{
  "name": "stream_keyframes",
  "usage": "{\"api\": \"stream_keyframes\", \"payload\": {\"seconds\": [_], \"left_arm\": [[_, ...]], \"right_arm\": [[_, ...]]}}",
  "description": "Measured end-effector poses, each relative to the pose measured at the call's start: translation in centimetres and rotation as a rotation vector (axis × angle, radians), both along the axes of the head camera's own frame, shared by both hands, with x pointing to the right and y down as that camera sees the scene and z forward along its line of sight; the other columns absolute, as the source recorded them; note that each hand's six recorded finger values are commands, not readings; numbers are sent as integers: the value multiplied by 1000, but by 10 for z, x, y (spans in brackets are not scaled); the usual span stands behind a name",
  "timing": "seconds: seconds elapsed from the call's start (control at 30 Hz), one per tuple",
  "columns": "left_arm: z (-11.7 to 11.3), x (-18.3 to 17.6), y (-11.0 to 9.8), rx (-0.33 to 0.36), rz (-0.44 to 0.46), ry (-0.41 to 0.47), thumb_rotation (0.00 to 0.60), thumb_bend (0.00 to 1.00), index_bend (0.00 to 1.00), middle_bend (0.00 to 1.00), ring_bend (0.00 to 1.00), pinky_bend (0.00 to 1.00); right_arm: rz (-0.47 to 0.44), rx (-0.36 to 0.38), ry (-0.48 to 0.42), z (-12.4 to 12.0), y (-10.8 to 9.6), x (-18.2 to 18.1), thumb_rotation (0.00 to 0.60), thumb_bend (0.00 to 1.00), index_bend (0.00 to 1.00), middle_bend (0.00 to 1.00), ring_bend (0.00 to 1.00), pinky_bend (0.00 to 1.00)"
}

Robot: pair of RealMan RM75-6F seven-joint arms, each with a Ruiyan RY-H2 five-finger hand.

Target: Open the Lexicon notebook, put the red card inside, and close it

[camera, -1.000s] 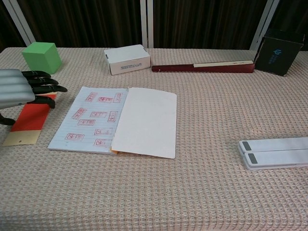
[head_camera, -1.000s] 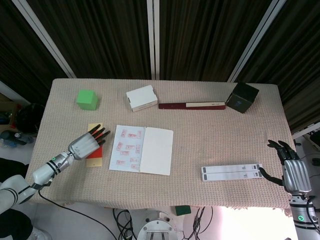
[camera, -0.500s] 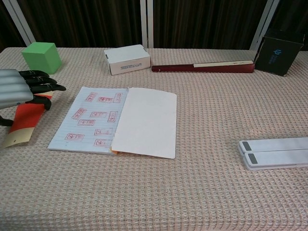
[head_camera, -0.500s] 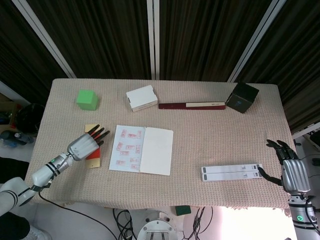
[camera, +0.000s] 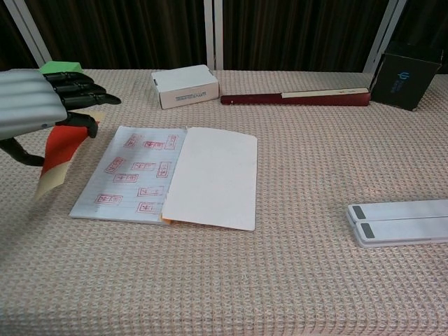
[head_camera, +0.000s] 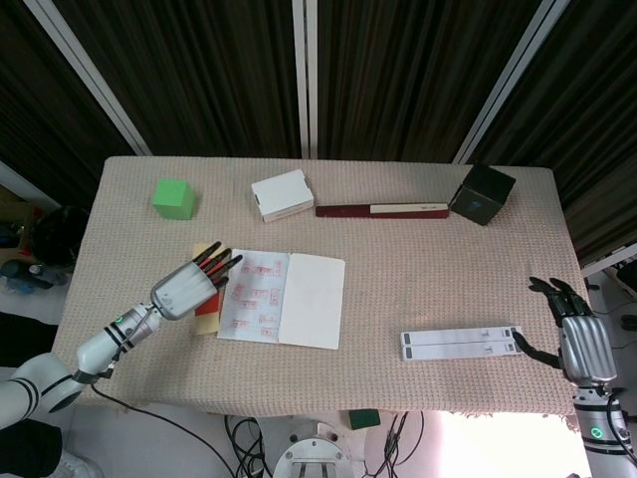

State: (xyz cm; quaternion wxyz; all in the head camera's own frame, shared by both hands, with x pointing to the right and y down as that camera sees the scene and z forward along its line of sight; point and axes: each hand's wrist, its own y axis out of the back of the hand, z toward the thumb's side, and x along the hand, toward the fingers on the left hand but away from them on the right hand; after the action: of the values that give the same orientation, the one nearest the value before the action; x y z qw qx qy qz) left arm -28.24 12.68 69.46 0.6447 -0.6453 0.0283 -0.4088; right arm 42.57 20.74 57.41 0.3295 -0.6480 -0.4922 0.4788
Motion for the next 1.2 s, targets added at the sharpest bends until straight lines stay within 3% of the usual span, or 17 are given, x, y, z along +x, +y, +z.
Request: {"api": "stream_keyframes", "payload": {"seconds": [0.53, 1.2], "left_arm": [[15, 106, 9, -7, 151, -29, 600, 95, 389, 0, 0, 64], [23, 121, 4, 8, 156, -68, 600, 95, 344, 0, 0, 64]], "right_arm": [[31, -9, 0, 2, 3, 17, 600, 160, 175, 238, 133, 252], [43, -13, -1, 4, 5, 22, 600, 160, 175, 238, 132, 252]]}}
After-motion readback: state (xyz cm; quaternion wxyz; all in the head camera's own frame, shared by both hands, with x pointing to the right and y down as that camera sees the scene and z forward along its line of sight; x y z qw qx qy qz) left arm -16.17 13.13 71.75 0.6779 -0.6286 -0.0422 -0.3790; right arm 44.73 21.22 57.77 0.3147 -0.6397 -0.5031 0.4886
